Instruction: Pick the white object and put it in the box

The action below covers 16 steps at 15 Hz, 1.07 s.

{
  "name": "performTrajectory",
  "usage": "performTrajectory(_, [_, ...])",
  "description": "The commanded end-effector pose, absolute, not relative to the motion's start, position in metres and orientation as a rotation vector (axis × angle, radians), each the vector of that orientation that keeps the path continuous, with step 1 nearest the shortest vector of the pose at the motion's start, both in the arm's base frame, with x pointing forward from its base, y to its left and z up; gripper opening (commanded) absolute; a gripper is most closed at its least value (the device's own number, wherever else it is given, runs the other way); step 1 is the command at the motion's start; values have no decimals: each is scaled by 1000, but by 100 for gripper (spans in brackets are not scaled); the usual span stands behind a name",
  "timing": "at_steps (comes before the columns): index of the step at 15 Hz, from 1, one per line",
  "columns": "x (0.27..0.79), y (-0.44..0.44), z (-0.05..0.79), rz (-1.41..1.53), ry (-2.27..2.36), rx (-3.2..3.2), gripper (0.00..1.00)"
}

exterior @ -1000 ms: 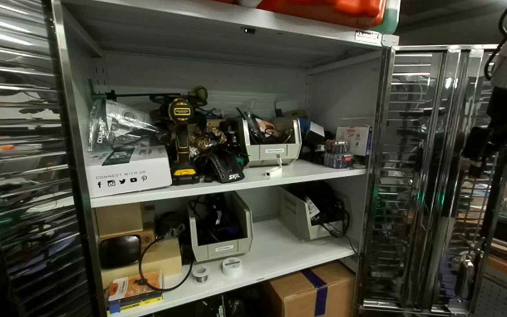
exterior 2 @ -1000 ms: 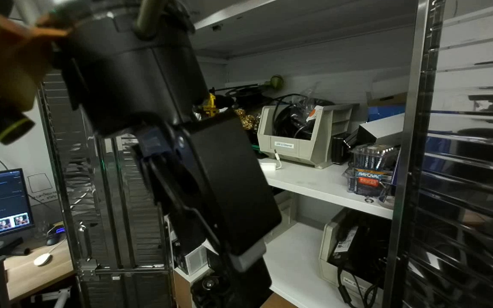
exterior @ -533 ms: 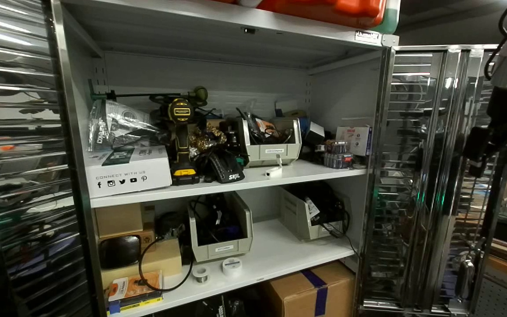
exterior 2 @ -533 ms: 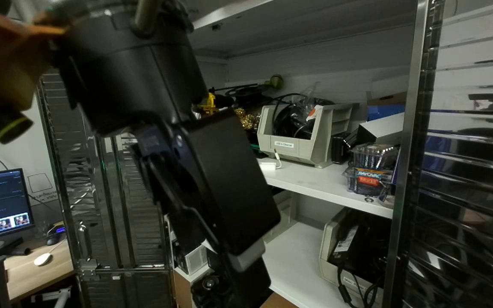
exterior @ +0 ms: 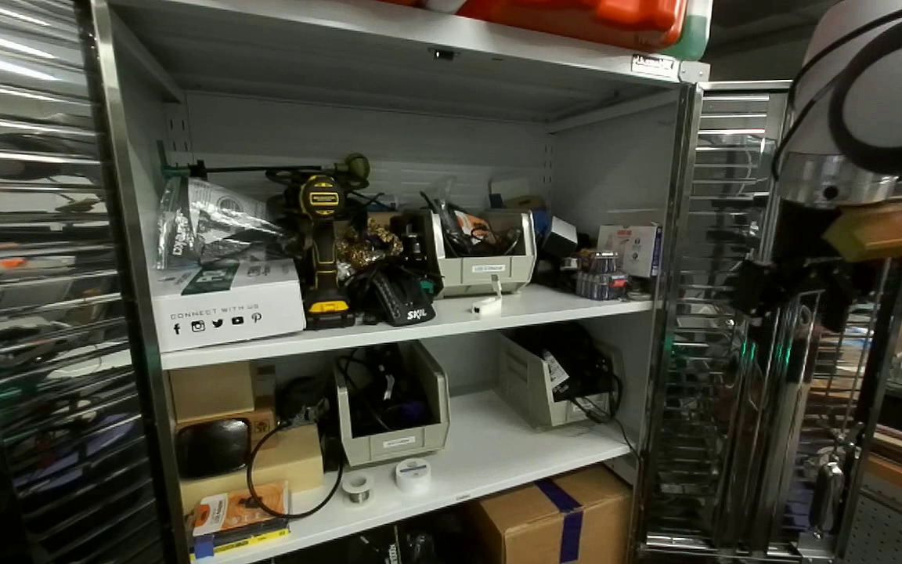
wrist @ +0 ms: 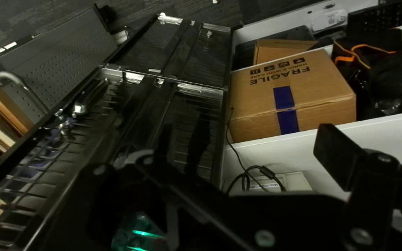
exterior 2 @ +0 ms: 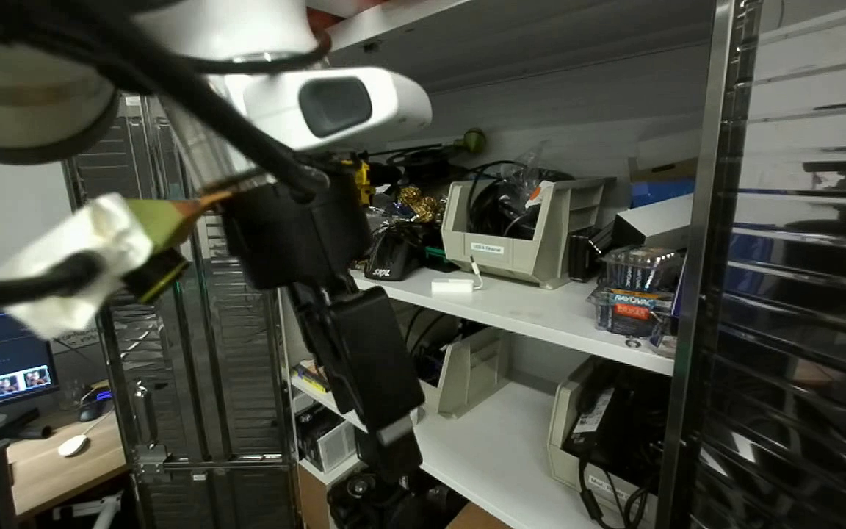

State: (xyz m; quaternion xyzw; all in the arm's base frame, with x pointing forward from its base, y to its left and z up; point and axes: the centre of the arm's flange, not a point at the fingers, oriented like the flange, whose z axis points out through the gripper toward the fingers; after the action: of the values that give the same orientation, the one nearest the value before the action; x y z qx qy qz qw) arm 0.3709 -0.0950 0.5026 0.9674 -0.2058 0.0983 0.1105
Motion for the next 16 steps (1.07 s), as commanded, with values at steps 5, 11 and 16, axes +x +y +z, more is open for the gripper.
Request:
performTrajectory(5, [497,-28,529,476,-710,2825,100])
performTrajectory(11, [582,-5,558,559,-932,2879,100])
performTrajectory(16, [638,33,557,570,-916,2932,100])
